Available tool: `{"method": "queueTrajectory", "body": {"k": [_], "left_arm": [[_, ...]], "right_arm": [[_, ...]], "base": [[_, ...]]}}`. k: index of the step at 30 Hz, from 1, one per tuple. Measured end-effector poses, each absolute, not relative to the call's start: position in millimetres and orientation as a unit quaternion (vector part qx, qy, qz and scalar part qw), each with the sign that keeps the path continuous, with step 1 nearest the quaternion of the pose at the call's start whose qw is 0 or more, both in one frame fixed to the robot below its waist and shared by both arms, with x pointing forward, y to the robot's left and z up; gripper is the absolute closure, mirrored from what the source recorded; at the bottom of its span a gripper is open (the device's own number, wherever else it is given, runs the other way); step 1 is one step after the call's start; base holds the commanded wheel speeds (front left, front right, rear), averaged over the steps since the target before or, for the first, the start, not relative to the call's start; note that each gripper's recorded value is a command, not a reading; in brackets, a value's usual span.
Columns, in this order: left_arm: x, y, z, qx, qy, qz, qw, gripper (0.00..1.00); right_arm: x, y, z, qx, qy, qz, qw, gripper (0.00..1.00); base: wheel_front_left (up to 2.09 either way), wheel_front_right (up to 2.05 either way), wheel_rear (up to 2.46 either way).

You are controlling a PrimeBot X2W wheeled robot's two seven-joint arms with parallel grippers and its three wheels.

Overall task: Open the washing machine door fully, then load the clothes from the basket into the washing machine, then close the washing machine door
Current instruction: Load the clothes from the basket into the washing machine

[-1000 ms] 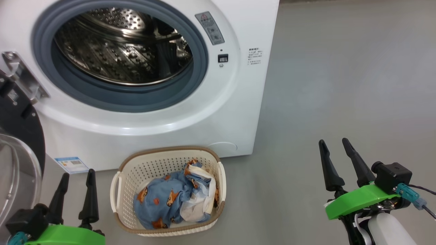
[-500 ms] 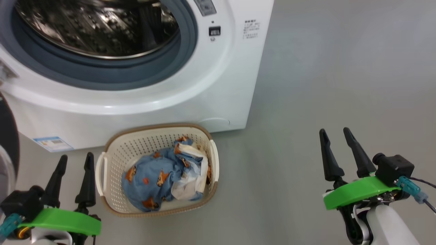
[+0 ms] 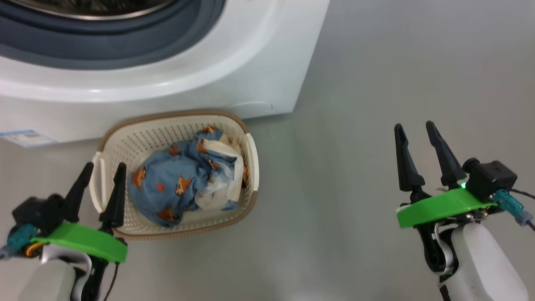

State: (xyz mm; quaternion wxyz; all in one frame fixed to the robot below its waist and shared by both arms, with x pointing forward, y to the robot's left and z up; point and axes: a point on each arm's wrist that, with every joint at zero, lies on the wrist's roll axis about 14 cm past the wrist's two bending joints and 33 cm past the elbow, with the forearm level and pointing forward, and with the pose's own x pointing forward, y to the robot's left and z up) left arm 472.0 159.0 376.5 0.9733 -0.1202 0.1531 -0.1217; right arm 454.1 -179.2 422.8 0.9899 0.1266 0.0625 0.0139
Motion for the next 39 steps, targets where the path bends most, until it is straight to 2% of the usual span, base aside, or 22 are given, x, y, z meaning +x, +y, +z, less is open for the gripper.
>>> {"method": "queueTrajectory", "body": {"k": [15, 20, 28, 39], "left_arm": [[486.9, 130.8, 273.3, -0.125, 0.298, -0.152, 0.934, 0.0], [479.6, 121.8, 238.6, -0.109, 0.359, -0.168, 0.912, 0.0], [491.6, 116.1, 201.1, -0.075, 0.415, -0.185, 0.888, 0.0], [481.1, 115.0, 141.6, -0.008, 0.501, -0.211, 0.839, 0.0]], "right_arm": [[478.9, -181.7, 374.4, 0.145, 0.101, 0.003, 0.984, 0.0], [483.1, -178.9, 360.2, 0.147, 0.114, 0.006, 0.983, 0.0], [488.6, -184.7, 341.5, 0.147, 0.127, -0.002, 0.981, 0.0], [489.0, -191.8, 318.4, 0.155, 0.146, -0.013, 0.977, 0.0]], "base": [[0.0, 0.0, 0.0], [0.0, 0.0, 0.0], [0.0, 0.0, 0.0], [0.0, 0.0, 0.0]]}}
